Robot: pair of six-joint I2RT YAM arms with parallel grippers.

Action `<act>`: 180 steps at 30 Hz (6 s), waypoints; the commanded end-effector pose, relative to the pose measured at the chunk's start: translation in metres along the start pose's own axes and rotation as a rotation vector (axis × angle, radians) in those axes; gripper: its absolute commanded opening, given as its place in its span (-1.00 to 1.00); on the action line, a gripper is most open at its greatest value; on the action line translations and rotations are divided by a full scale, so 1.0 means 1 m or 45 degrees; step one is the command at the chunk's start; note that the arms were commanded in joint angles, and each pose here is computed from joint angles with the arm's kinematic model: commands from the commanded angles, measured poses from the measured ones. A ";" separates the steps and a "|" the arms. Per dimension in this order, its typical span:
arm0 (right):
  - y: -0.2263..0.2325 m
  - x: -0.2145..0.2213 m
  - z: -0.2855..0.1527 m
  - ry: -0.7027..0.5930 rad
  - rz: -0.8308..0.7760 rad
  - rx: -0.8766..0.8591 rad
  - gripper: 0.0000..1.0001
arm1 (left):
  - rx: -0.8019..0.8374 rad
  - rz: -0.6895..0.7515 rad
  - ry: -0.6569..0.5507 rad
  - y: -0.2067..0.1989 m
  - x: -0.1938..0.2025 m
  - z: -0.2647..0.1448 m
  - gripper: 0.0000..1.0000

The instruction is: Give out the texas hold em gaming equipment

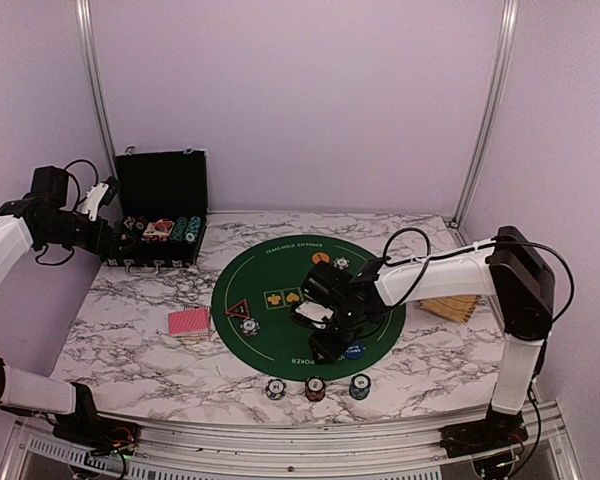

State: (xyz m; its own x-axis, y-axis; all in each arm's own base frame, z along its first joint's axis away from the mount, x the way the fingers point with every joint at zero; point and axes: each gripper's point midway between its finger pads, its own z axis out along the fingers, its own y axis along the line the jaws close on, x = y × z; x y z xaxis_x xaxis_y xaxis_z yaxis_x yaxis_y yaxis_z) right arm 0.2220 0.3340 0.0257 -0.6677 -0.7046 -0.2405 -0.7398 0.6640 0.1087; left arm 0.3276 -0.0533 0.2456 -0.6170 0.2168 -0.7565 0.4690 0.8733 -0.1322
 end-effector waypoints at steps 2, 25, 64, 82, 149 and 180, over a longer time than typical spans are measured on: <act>-0.012 0.003 -0.006 -0.019 0.045 0.043 -0.73 | 0.014 0.015 -0.020 -0.006 -0.006 -0.010 0.98; -0.015 -0.011 -0.023 -0.061 0.051 0.080 0.01 | 0.017 0.013 -0.013 -0.006 -0.004 -0.009 0.98; 0.093 0.030 -0.043 0.056 -0.270 -0.053 0.56 | 0.020 0.018 -0.022 -0.007 -0.007 -0.010 0.98; 0.084 0.032 -0.026 0.074 -0.269 -0.014 0.39 | 0.016 0.021 -0.026 -0.007 -0.009 -0.011 0.98; 0.116 -0.124 -0.007 -0.205 -0.266 -0.087 -0.41 | 0.015 0.029 -0.034 -0.009 -0.010 -0.015 0.98; 0.086 -0.132 0.030 -0.203 -0.155 -0.027 0.00 | 0.029 0.022 -0.033 -0.010 -0.009 -0.013 0.98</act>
State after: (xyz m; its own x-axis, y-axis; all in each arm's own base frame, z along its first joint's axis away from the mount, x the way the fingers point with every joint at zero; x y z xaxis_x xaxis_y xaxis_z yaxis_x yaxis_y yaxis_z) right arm 0.2410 0.4895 0.0350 -0.5414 -0.7501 -0.3798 -0.8292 0.5510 0.0938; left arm 0.3264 -0.0555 0.2529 -0.6082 0.2157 -0.7639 0.4787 0.8674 -0.1362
